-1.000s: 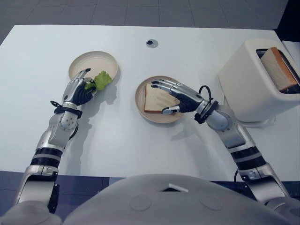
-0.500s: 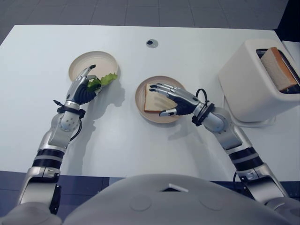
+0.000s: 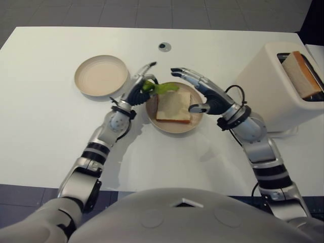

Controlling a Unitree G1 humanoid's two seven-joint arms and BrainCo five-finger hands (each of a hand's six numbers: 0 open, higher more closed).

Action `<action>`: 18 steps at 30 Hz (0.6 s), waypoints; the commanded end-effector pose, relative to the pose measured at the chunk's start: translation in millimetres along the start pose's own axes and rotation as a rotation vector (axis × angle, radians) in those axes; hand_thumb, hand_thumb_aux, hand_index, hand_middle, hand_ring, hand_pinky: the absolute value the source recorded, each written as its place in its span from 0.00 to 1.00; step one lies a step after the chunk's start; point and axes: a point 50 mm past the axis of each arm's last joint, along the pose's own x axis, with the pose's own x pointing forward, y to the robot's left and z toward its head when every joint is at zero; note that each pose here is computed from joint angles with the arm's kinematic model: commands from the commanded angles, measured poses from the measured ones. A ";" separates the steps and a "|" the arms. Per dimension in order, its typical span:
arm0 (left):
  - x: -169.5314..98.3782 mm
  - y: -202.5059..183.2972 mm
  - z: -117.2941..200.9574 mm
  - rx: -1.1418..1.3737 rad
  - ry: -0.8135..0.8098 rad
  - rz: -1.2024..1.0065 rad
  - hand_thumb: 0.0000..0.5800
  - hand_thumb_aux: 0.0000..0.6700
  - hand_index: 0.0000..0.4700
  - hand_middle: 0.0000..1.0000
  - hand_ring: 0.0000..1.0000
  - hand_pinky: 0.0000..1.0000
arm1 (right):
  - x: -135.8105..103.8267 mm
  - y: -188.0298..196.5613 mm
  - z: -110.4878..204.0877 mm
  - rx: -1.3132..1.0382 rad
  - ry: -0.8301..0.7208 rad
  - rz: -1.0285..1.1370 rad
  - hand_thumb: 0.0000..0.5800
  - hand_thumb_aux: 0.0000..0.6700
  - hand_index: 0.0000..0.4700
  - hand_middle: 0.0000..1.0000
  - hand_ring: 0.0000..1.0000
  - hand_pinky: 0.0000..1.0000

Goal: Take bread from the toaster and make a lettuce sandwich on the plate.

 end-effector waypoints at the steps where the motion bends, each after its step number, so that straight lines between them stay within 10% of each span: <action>1: 7.4 -18.0 7.1 0.022 -0.063 -0.041 1.00 1.00 1.00 0.00 0.00 0.00 | -18.0 -16.7 -1.8 -0.008 0.053 -0.059 0.00 0.00 0.00 0.00 0.00 0.00; 18: -15.1 -3.2 -8.8 0.356 0.015 -0.142 1.00 1.00 1.00 0.00 0.00 0.00 | -82.2 -84.3 10.7 -0.188 0.242 -0.290 0.00 0.00 0.00 0.00 0.00 0.00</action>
